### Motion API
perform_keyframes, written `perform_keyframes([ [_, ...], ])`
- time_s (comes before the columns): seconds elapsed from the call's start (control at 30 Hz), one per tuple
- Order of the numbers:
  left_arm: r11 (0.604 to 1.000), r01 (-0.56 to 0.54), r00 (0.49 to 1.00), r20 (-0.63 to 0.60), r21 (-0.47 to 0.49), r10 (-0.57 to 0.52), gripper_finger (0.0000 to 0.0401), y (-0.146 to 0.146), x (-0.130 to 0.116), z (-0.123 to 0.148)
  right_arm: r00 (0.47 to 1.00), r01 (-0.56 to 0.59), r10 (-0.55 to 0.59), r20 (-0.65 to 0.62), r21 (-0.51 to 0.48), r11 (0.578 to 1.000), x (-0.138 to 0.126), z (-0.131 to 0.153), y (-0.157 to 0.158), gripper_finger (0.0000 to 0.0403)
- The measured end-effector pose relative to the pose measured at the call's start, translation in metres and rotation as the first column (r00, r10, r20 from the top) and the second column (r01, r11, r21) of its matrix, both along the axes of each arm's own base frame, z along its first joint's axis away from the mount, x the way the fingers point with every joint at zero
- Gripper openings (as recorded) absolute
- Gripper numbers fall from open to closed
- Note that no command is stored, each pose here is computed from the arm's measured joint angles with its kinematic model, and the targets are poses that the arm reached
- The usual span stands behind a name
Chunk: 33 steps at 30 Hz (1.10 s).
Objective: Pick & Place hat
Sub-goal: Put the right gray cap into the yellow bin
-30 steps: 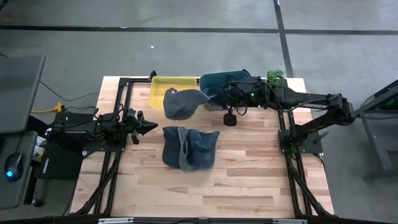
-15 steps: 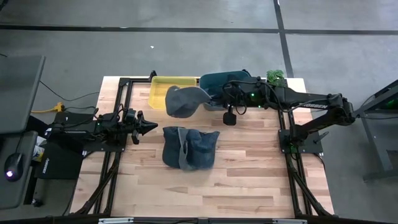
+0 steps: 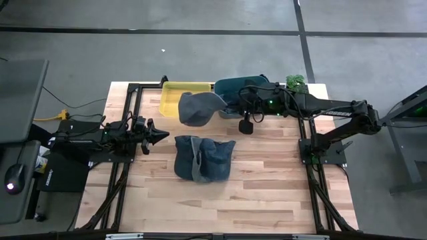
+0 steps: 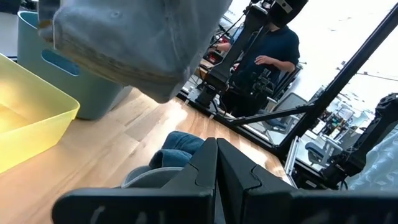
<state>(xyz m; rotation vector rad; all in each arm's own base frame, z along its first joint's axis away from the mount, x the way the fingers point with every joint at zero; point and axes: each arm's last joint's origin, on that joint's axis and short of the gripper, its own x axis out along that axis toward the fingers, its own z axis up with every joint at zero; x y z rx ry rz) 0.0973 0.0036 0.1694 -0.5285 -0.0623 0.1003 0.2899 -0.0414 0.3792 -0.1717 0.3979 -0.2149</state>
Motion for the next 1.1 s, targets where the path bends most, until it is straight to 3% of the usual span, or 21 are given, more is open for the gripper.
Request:
perform_keyframes([
  [0.4,1.000,-0.020,1.000,0.004,-0.001,0.020,0.0000,0.0006,-0.0001,0.0004,0.999,0.037,-0.037,-0.007,-0.001,0.999,-0.0006,-0.0007,-0.0009,0.0000],
  [0.57,0.996,-0.086,0.996,0.011,0.019,0.086,0.0010,0.0025,-0.0004,0.0013,0.999,0.040,-0.040,-0.005,0.002,0.999,-0.0005,-0.0006,-0.0010,0.0000],
  [0.7,0.997,-0.081,0.996,0.033,-0.008,0.082,0.0065,0.0024,-0.0005,0.0032,0.999,0.040,-0.040,-0.005,0.001,0.999,-0.0005,-0.0006,-0.0010,0.0000],
  [0.97,0.972,-0.165,0.983,0.049,-0.166,0.175,0.0244,0.0051,-0.0012,0.0030,0.999,0.038,-0.038,0.009,-0.003,0.999,0.0000,0.0008,-0.0013,0.0000],
  [1.1,0.971,-0.177,0.981,0.048,-0.160,0.187,0.0294,0.0054,-0.0013,0.0031,0.999,0.035,-0.036,0.039,0.033,0.999,0.0008,0.0026,-0.0010,0.0000],
])
